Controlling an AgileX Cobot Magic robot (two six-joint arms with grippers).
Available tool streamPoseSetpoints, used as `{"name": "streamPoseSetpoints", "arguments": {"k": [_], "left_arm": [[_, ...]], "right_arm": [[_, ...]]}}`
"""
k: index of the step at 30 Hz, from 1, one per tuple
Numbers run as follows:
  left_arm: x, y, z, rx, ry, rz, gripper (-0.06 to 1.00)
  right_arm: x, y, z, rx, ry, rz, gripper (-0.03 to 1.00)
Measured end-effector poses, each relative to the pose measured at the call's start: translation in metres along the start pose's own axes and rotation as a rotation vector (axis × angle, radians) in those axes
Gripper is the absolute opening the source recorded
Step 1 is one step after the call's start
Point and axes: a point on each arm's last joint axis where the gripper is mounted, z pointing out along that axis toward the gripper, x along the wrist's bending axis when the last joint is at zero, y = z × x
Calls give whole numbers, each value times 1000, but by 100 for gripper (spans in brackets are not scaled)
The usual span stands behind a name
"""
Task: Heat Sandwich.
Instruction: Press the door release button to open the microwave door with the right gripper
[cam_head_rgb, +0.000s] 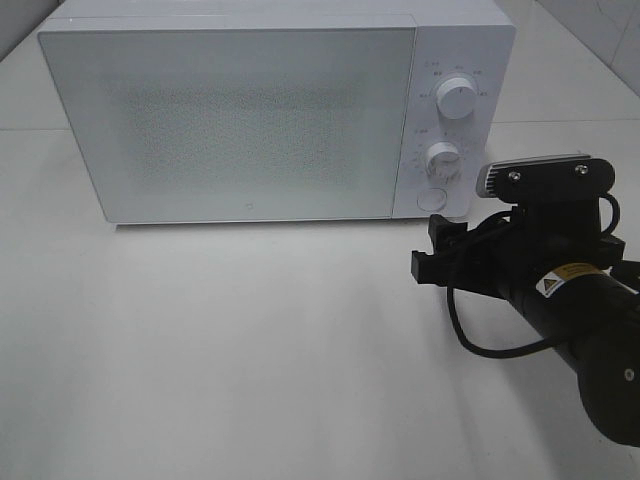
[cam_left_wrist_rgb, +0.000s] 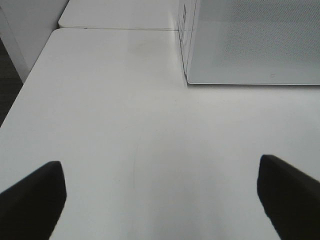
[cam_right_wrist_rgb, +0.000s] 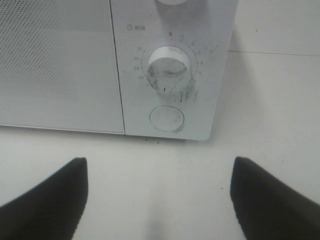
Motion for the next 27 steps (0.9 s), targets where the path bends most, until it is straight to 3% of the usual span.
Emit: {"name": "streamPoseSetpoints", "arguments": {"k": [6,9,10,11,14,15,16,18,19,21,24,27], "left_arm": [[0,0,0,0,0,0,97],[0,0,0,0,0,0,97],[0,0,0,0,0,0,97],[0,0,0,0,0,0,97],[0,0,0,0,0,0,97],[0,0,0,0,0,0,97],[0,0,0,0,0,0,97],[0,0,0,0,0,0,97],[0,0,0,0,0,0,97],[0,0,0,0,0,0,97],[0,0,0,0,0,0,97],[0,0,0,0,0,0,97]], "right_arm": [[0,0,0,-3,0,105,76],[0,0,0,-4,0,300,76],[0,0,0,-4,1,434,76],[0,0,0,-4,1,434,76],[0,0,0,-4,1,628,76],[0,0,0,-4,2,757,76],[0,0,0,-4,2,757,76],[0,0,0,-4,2,903,76],[0,0,0,-4,2,1045,76],[0,0,0,-4,2,1100,76],[0,0,0,-3,3,1324,76],[0,0,0,-3,3,1414,74]]}}
